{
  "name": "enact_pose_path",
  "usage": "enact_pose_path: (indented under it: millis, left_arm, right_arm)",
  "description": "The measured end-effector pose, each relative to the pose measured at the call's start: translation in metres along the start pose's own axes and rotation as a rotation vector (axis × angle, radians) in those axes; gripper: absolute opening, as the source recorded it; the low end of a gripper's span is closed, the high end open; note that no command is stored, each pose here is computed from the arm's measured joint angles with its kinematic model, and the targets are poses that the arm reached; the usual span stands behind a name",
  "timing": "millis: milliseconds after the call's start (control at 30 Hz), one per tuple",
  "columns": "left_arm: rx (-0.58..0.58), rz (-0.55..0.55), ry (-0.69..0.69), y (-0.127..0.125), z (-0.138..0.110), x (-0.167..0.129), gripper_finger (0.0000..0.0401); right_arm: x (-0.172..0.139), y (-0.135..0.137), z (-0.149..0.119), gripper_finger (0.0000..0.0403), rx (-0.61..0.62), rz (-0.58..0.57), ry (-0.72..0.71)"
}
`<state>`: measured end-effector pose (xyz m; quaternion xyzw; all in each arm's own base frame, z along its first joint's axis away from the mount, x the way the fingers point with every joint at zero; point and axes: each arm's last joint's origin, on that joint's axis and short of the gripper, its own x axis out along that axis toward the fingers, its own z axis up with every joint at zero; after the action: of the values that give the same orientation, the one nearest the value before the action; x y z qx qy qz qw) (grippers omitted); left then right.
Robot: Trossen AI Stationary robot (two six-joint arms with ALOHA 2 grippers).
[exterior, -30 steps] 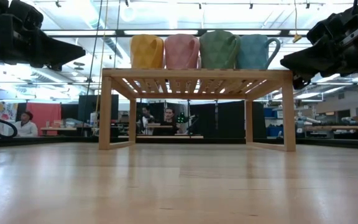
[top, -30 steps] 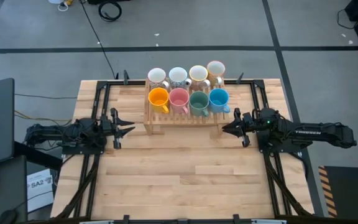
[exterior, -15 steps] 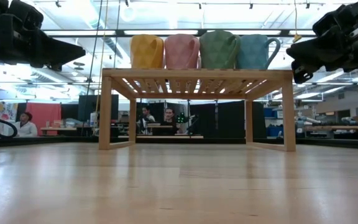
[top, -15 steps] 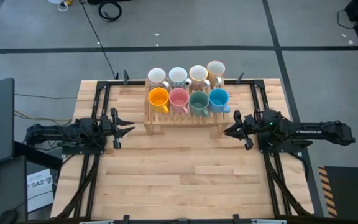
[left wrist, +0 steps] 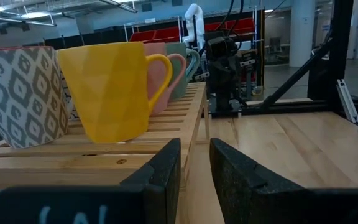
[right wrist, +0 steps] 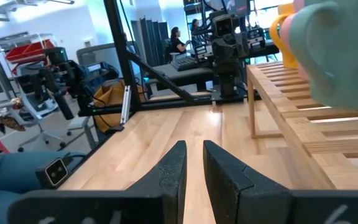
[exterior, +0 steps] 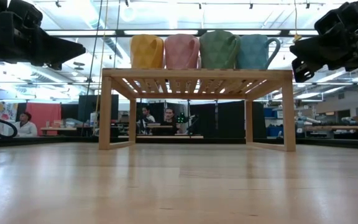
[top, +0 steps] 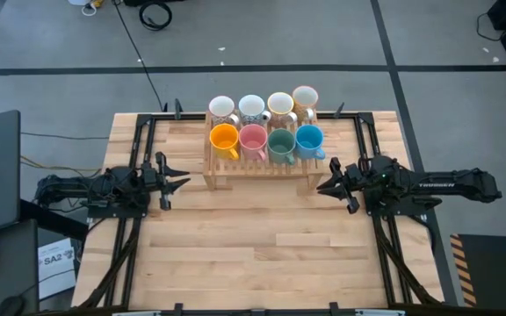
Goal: Place coffee mugs
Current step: Return to Home Position
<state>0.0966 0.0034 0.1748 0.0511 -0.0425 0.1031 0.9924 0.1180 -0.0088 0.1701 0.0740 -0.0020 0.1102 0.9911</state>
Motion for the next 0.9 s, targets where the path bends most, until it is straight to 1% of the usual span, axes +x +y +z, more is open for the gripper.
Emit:
enact_pose_path:
  millis: [200, 333, 400, 500, 633, 733, 900]
  left_arm:
    - [0.000, 0.000, -0.001, 0.000, 0.000, 0.000, 0.0094]
    - [-0.001, 0.000, -0.002, 0.000, 0.000, 0.000, 0.0094]
    - [-0.001, -0.001, -0.002, 0.000, 0.000, 0.000, 0.0094]
    - [-0.001, 0.000, -0.002, 0.000, 0.000, 0.000, 0.0094]
    - [-0.001, 0.000, -0.003, 0.000, 0.000, 0.000, 0.0094]
    - [-0.001, -0.001, -0.004, 0.000, 0.000, 0.000, 0.0094]
    - [-0.001, -0.001, -0.004, 0.000, 0.000, 0.000, 0.0094]
  right_arm:
    - [-0.001, 0.002, 0.001, 0.0059, -0.006, 0.017, -0.007]
    - [-0.002, 0.005, -0.001, 0.0059, -0.093, 0.021, 0.002]
    - [-0.003, 0.006, -0.001, 0.0059, -0.105, -0.014, 0.003]
    - [-0.004, 0.007, -0.002, 0.0059, -0.104, -0.100, -0.004]
    - [-0.006, 0.008, -0.006, 0.0059, -0.115, -0.209, 0.023]
    - [-0.007, 0.009, -0.007, 0.0059, -0.115, -0.230, 0.031]
    - [-0.009, 0.012, -0.009, 0.0059, -0.114, -0.207, 0.043]
